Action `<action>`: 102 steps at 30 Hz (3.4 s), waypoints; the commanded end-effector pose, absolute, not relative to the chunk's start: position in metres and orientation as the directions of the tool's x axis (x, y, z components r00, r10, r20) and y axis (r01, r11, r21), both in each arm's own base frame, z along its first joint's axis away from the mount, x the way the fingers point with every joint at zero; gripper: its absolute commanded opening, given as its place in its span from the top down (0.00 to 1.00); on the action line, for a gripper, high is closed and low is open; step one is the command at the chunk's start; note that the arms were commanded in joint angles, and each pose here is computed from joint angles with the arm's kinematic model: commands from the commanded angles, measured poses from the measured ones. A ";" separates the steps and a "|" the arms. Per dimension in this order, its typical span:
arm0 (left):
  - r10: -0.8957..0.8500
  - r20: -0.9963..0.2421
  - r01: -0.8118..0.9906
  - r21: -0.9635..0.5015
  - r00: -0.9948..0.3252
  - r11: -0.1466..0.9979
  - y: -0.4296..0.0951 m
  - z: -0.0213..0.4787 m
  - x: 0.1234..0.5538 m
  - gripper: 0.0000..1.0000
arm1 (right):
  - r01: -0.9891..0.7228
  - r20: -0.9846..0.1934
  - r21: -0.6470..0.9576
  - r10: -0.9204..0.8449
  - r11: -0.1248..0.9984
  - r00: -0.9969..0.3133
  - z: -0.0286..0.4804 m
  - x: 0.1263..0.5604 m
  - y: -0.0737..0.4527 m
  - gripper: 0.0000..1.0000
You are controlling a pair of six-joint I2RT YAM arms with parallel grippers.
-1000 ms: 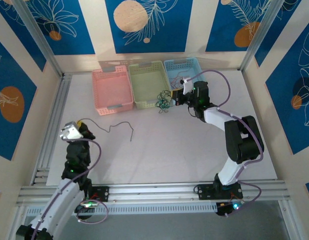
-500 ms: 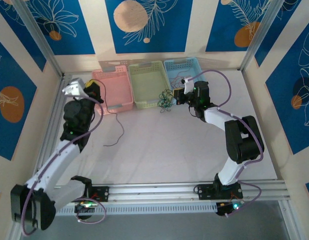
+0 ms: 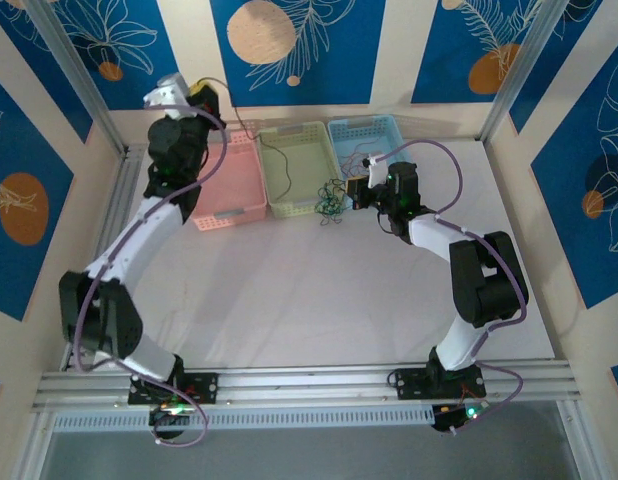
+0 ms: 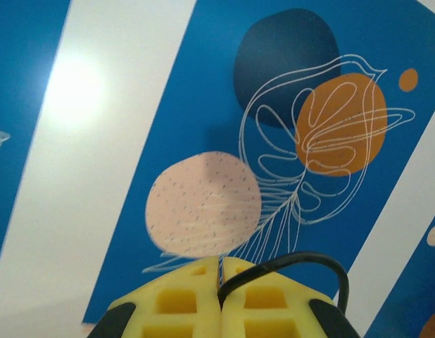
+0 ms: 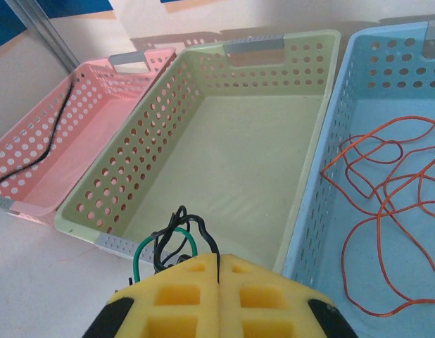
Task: Untangle the cables
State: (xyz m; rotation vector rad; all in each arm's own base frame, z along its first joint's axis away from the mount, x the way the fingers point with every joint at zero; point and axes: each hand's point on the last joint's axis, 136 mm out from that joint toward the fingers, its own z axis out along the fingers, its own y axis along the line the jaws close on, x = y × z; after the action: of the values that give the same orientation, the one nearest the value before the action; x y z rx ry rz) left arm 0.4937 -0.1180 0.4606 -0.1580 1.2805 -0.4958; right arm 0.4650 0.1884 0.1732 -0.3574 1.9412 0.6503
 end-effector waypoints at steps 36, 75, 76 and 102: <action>0.164 -0.951 0.439 0.034 -0.261 0.898 -0.247 0.251 0.578 0.19 | -0.541 -0.909 0.290 0.050 0.790 -0.413 0.193 0.472 0.193 1.00; 0.017 -0.964 0.690 -0.179 -0.266 0.701 -0.225 0.163 0.329 0.29 | -0.909 -0.883 0.361 -0.237 0.210 -0.405 0.184 0.378 0.334 1.00; 0.018 -0.963 0.692 -0.181 -0.270 0.699 -0.226 0.163 0.328 0.29 | -0.909 -0.884 0.363 -0.234 0.204 -0.406 0.185 0.377 0.335 1.00; 0.256 -0.908 0.750 -0.089 -0.331 0.656 -0.264 0.121 0.318 0.44 | -0.910 -0.889 0.378 -0.207 0.172 -0.408 0.193 0.373 0.347 1.00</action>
State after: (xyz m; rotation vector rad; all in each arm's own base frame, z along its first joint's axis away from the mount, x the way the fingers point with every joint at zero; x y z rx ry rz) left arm 0.3161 -0.2570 0.1234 0.7472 1.8747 -0.6626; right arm 0.3733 0.3434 0.1816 -1.0540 1.7953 1.2548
